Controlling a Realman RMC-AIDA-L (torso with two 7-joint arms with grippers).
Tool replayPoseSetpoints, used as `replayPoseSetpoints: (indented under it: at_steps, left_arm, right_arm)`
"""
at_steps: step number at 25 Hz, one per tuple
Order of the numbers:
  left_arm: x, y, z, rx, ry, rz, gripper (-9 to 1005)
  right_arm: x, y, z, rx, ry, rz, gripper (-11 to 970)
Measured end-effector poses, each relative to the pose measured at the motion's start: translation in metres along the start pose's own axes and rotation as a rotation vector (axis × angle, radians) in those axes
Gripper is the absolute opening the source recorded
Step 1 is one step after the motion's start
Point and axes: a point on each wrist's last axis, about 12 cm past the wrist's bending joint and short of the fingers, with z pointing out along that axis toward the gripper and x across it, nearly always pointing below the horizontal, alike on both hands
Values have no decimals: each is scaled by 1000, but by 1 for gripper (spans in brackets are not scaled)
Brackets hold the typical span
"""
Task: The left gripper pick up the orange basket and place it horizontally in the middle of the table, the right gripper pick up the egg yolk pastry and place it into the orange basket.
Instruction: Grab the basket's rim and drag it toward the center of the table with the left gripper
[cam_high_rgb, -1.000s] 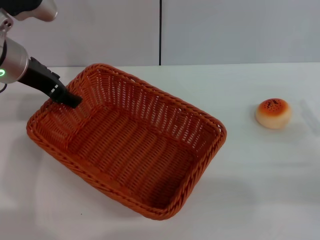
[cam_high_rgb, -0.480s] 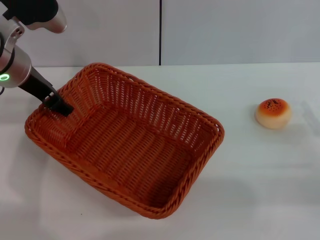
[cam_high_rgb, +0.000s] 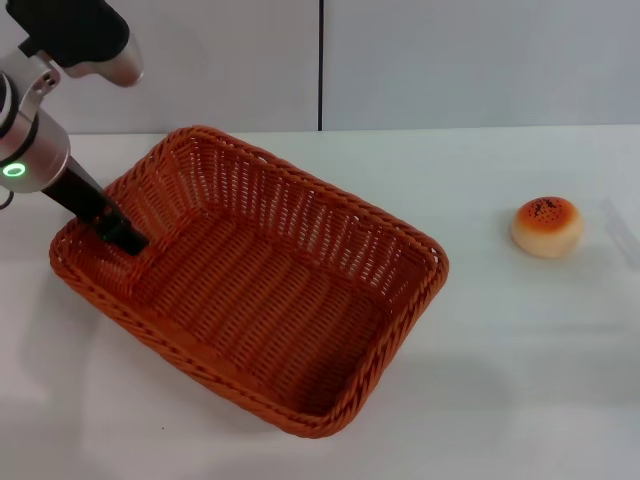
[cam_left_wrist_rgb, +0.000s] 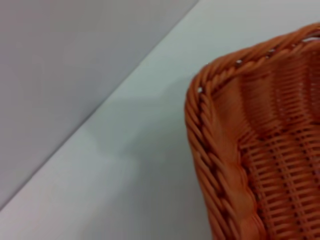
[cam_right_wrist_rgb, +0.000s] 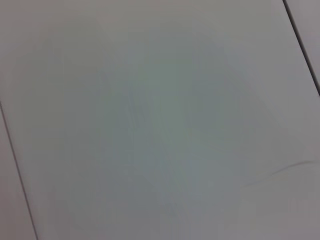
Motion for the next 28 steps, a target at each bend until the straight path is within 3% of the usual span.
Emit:
replayPoseSetpoints:
  at_steps: [18, 26, 28]
  left_arm:
    - [-13, -4, 5, 24, 32, -9, 489]
    - [-14, -2, 5, 11, 18, -31, 270]
    - [-13, -3, 7, 7, 43, -32, 269]
  right_arm:
    - [1, 0, 3, 3, 10, 7, 694]
    - [0, 0, 6, -1, 5, 6, 694]
    - [0, -1, 6, 2, 3, 6, 694]
